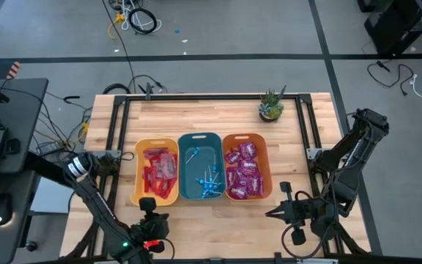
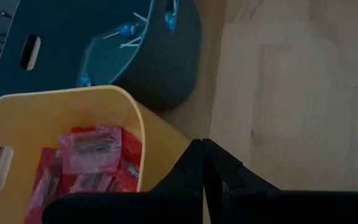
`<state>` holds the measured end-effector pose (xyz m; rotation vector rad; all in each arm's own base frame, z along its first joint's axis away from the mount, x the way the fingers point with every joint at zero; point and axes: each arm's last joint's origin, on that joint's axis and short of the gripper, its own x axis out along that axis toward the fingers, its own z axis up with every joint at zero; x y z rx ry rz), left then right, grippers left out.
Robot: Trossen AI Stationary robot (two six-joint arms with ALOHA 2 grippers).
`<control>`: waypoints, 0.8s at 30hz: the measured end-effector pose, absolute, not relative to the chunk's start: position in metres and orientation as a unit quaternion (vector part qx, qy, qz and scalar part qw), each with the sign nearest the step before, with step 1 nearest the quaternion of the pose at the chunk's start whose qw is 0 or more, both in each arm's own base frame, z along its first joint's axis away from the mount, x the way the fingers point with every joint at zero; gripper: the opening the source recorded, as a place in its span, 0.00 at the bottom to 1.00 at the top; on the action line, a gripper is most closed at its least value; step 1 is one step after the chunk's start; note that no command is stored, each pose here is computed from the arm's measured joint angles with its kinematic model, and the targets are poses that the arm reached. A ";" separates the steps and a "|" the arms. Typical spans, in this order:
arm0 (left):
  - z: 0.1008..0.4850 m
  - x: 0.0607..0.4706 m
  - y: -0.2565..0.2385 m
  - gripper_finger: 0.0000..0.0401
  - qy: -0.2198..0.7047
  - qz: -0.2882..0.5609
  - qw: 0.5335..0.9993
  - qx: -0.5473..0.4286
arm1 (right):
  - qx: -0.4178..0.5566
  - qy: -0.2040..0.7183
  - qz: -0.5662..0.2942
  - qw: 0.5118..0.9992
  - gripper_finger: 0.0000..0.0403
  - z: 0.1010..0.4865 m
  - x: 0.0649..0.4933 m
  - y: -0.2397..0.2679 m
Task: Sort candy
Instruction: Adjust the colored bins
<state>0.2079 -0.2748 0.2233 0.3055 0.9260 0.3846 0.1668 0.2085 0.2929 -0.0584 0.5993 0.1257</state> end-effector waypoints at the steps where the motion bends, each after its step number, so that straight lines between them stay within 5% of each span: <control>1: 0.220 0.207 -0.274 0.00 0.442 0.185 0.865 0.149 | -0.029 0.295 0.062 0.953 0.00 0.293 0.167 0.208; 24: 0.191 0.196 -0.255 0.00 0.441 0.235 0.849 0.173 | -0.029 0.293 0.059 0.954 0.00 0.293 0.168 0.208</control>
